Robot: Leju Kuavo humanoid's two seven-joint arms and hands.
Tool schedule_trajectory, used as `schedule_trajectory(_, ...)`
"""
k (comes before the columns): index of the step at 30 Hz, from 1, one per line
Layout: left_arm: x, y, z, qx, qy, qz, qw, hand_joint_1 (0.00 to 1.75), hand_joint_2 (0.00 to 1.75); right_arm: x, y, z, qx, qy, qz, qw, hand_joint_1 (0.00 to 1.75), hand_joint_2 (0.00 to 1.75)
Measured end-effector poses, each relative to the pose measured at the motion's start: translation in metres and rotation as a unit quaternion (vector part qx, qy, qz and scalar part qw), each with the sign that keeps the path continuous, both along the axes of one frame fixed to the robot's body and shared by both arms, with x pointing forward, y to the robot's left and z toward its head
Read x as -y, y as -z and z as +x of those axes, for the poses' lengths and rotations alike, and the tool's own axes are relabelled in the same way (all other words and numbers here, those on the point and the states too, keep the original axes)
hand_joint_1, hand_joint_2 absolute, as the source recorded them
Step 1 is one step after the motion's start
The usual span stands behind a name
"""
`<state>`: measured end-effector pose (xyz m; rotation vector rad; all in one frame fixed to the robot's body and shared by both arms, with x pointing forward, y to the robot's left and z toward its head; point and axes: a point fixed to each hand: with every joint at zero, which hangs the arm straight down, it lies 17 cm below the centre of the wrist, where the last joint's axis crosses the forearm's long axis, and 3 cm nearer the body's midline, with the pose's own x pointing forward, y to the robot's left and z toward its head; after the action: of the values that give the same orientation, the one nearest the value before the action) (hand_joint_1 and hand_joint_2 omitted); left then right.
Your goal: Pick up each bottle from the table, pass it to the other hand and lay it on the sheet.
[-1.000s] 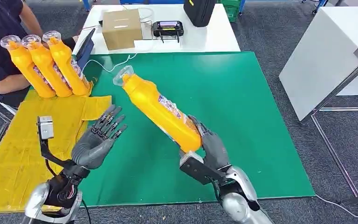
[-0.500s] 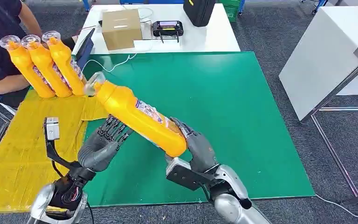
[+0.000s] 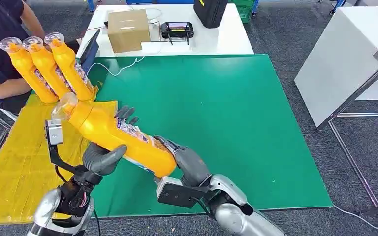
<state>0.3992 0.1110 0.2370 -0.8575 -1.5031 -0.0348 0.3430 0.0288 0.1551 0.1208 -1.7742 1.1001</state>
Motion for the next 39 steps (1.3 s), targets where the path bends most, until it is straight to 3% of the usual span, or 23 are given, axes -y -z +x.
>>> schedule_trajectory(3, 0.0, -0.001, 0.0, 0.003, -0.003, 0.001, 1.0, 0.0, 1.75, -0.004, 0.004, -0.001, -0.003, -0.007, -0.007, 1.0, 1.75, 1.75)
schedule_trajectory(4, 0.0, -0.001, 0.001, 0.003, -0.003, 0.002, 1.0, 0.59, 1.75, -0.005, 0.005, -0.001, -0.003, -0.009, -0.01, 1.0, 1.75, 1.75)
schedule_trajectory(5, 0.0, 0.0, 0.001, 0.004, -0.004, 0.003, 1.0, 1.75, 1.75, -0.005, 0.006, 0.0, -0.003, -0.01, -0.011, 1.0, 1.75, 1.75)
schedule_trajectory(23, 0.001, -0.005, -0.001, 0.033, -0.019, 0.015, 0.999, 1.75, 1.75, -0.002, 0.018, 0.002, 0.002, -0.004, -0.032, 0.999, 1.75, 1.75)
schedule_trajectory(24, 0.001, -0.006, -0.002, 0.038, -0.021, 0.02, 0.999, 1.75, 1.75, -0.001, 0.02, 0.002, 0.004, -0.001, -0.034, 0.999, 0.68, 1.75)
schedule_trajectory(25, 0.001, -0.007, -0.002, 0.043, -0.022, 0.026, 0.998, 1.75, 1.75, 0.001, 0.021, 0.003, 0.006, 0.003, -0.037, 0.999, 0.05, 1.75)
schedule_trajectory(29, -0.002, -0.013, -0.002, 0.081, -0.04, 0.061, 0.994, 1.75, 1.75, 0.013, 0.032, 0.007, 0.004, 0.026, -0.055, 0.998, 0.0, 1.75)
schedule_trajectory(31, -0.011, -0.019, 0.002, 0.128, -0.082, 0.114, 0.982, 1.75, 1.75, 0.024, 0.035, 0.009, 0.004, 0.046, -0.059, 0.997, 0.0, 1.75)
schedule_trajectory(35, -0.041, -0.037, 0.01, 0.266, -0.195, 0.306, 0.893, 1.75, 1.75, 0.047, 0.016, 0.007, 0.018, 0.084, -0.037, 0.996, 0.0, 1.75)
schedule_trajectory(36, -0.047, -0.04, 0.011, 0.28, -0.207, 0.328, 0.878, 1.75, 1.75, 0.053, 0.009, 0.009, 0.022, 0.093, -0.032, 0.995, 0.0, 1.75)
schedule_trajectory(39, -0.058, -0.051, 0.01, 0.287, -0.223, 0.326, 0.873, 1.75, 1.75, 0.068, -0.005, 0.011, 0.026, 0.113, -0.016, 0.993, 0.0, 1.75)
